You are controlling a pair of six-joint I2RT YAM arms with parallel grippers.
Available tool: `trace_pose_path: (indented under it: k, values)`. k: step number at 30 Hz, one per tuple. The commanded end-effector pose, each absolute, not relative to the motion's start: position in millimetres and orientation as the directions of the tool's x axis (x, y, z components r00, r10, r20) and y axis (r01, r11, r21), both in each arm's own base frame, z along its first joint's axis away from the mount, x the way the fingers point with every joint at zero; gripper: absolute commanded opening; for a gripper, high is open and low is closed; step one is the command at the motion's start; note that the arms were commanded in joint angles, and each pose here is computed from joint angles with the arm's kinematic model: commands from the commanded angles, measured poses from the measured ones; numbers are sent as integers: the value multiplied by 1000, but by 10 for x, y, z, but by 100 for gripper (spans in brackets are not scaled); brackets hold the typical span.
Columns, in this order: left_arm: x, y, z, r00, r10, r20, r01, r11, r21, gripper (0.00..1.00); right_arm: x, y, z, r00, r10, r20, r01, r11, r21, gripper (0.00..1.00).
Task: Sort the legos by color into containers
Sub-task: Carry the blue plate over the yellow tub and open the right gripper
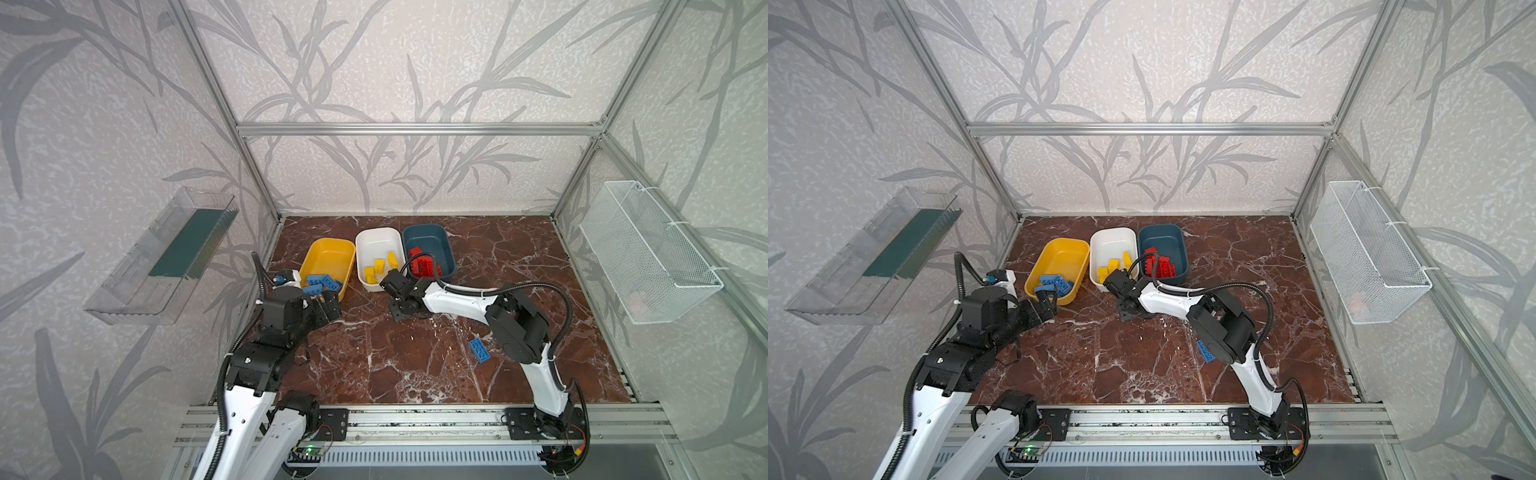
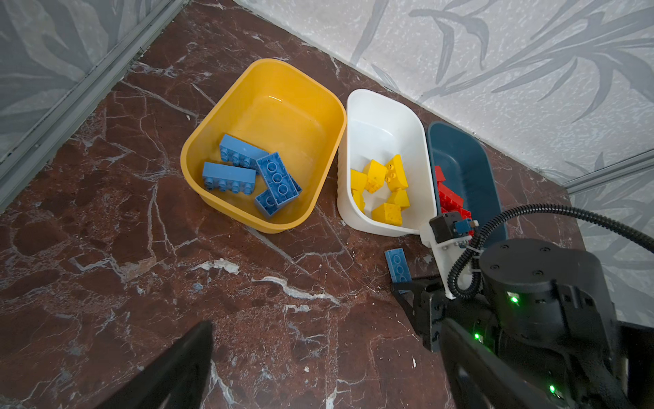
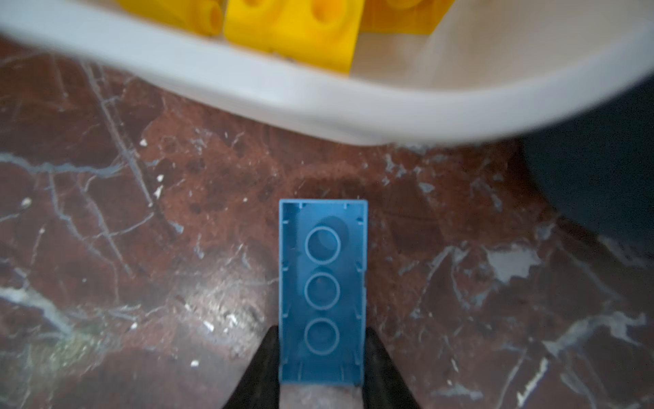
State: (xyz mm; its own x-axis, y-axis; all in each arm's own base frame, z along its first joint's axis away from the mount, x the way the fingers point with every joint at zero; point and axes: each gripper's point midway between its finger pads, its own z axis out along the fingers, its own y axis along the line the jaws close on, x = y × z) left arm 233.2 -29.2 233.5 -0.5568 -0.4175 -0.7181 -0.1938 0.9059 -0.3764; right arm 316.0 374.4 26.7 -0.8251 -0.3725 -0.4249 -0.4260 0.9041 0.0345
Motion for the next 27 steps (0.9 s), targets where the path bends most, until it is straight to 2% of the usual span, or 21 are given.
trace_pose_path:
  k: [1, 6, 13, 20, 27]
  values:
    - [2321, -263, 2356, -548, -412, -728, -192, 909, -369, 99, 2926, 3824, 643, -794, -388, -468, -473, 878, 74, 26]
    - [2312, -239, 2361, -542, -416, -730, -200, 908, -368, 99, 2736, 3930, 938, -761, -412, -501, -528, 842, 110, 26]
    - [2298, -229, 2384, -532, -419, -735, -200, 906, -372, 99, 2742, 4456, 1293, -699, -403, -590, -637, 726, 259, 25]
    - [2302, -239, 2379, -536, -419, -733, -197, 906, -374, 99, 2876, 5157, 1439, -683, -381, -624, -693, 608, 388, 25]
    - [2306, -270, 2367, -545, -418, -727, -187, 906, -380, 99, 3168, 5589, 1426, -711, -322, -625, -677, 552, 486, 25]
